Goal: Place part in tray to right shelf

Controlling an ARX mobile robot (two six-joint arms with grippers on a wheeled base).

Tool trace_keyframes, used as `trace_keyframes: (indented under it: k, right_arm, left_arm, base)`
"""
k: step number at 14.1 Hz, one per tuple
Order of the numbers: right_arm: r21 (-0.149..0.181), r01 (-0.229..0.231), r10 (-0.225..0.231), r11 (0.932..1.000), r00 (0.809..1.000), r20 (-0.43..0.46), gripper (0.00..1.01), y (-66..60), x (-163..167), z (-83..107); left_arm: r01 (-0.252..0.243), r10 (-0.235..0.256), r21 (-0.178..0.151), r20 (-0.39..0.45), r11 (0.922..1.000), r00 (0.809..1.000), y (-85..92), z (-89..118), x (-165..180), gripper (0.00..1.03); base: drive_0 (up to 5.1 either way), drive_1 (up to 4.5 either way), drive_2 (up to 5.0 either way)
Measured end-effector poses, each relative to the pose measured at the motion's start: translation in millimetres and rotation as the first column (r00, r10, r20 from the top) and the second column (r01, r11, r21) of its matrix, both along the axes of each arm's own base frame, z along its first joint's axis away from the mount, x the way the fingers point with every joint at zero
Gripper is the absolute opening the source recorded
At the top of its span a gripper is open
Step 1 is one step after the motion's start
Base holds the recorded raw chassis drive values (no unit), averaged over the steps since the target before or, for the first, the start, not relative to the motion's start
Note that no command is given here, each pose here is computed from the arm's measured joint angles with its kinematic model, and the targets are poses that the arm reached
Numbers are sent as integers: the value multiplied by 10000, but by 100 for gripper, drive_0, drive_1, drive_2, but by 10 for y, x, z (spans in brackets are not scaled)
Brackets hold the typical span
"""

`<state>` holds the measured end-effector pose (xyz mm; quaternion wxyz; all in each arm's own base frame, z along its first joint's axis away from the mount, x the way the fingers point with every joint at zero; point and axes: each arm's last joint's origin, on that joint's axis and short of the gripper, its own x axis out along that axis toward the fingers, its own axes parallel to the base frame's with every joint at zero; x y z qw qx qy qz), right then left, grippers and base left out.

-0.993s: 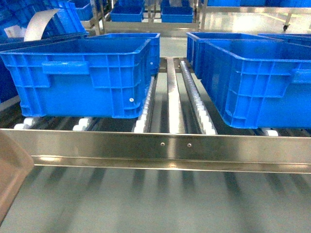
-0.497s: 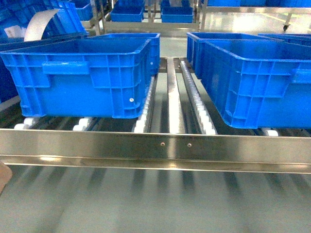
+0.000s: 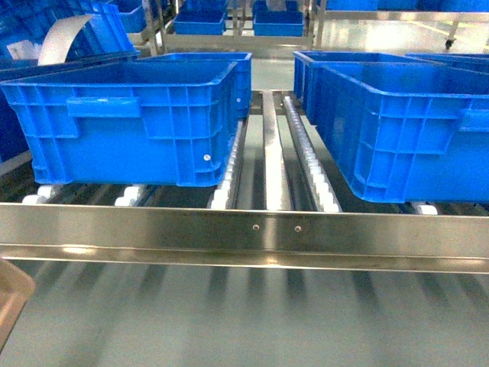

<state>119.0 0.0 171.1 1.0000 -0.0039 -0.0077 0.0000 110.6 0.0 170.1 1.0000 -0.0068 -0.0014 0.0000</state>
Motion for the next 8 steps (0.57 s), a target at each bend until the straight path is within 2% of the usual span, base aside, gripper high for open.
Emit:
trace_keyframes:
  k: [2,4,6,7,8]
  right_arm:
    - [0,0,0,10000,10000,-50,2,0,-34,-4]
    - [4,11,-11,10000,10000,-27,2,-1,-68,-4]
    - [4,-4,4,10000,10000,0,2,0,-83,-2]
    - [4,15,-15,10000,10000,-15,2,0,-95,-5]
    - [4,8,-8,10000,10000,-23,2,0,-106,-7]
  left_arm:
    - [0,0,-8,69,10000,10000,0,4,-25,13]
    - [-8,8,-11,-370,10000,9993,0,-60,-130,13]
    - [-19,19,0,164,10000,9999,1,-5,-132,13]
    - [11,-11,-4,-191,10000,9998,0,-42,-131,13]
    - [-4,4,-4,-103,10000,9999,0,-34,-132,13]
  base:
    - [0,0,0]
    - [0,0,0]
    - [0,0,0]
    - [0,0,0]
    - [0,0,0]
